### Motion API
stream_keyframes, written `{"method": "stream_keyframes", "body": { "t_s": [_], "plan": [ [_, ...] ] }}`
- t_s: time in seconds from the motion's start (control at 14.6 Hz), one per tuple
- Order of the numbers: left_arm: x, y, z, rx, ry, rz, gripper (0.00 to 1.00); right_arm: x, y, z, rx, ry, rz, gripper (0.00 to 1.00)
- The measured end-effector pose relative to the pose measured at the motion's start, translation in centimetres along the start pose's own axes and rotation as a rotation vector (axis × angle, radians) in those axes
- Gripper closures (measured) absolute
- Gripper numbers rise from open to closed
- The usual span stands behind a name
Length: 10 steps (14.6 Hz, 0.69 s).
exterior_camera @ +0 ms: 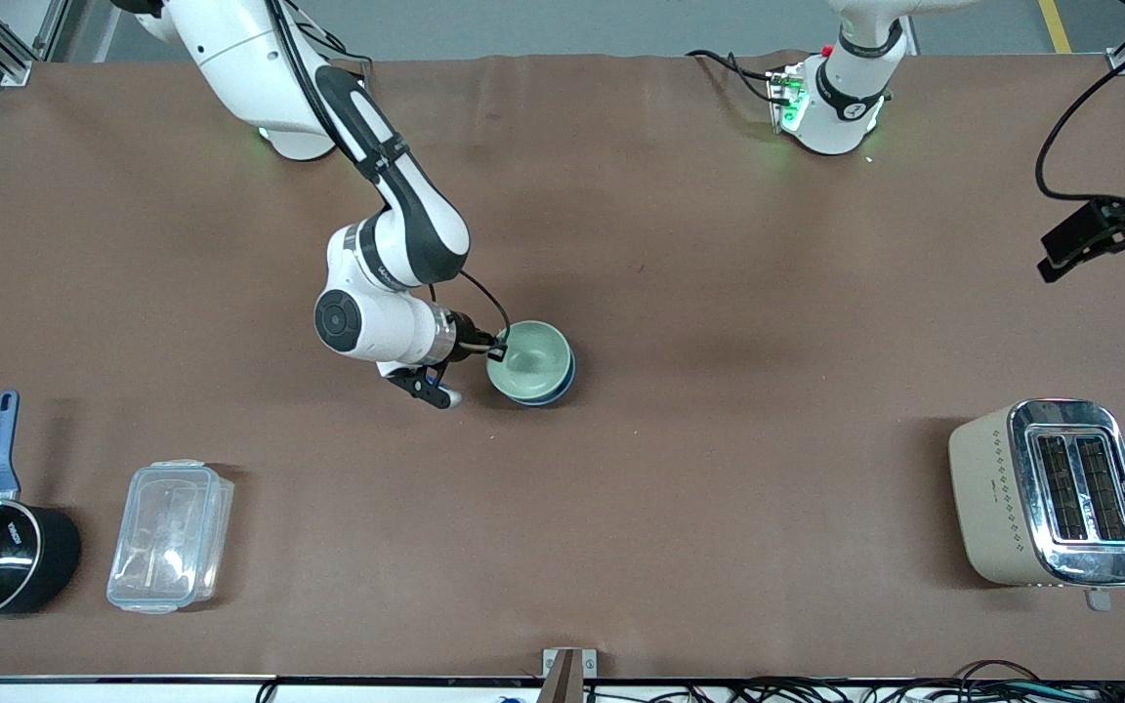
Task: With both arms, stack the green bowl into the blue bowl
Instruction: 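Lower the green bowl into the blue bowl with the right gripper while left retracts, then open the right gripper and withdraw it from the stacked bowls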
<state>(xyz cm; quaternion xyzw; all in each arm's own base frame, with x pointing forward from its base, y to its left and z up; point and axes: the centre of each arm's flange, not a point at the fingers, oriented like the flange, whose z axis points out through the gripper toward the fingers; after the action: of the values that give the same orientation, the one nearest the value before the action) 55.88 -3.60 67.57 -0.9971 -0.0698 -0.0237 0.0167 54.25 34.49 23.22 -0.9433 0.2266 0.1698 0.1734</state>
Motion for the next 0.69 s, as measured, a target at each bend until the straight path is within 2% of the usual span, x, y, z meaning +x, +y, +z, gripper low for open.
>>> {"method": "stream_keyframes", "body": {
  "t_s": [0.27,0.48,0.69],
  "plan": [
    [-1.6,0.6,2.0,0.0,-0.076,0.019,0.0,-0.3,-0.4,0.7,-0.007,-0.004,-0.009,0.93],
    [-2.3,1.4,2.2,0.001,-0.083,0.036,0.0,-0.7,-0.7,1.0,-0.009,-0.006,-0.017,0.9],
    [-2.6,1.5,2.1,0.001,-0.081,0.054,0.0,-0.8,-0.8,1.0,-0.01,-0.006,-0.017,0.82]
  ]
}}
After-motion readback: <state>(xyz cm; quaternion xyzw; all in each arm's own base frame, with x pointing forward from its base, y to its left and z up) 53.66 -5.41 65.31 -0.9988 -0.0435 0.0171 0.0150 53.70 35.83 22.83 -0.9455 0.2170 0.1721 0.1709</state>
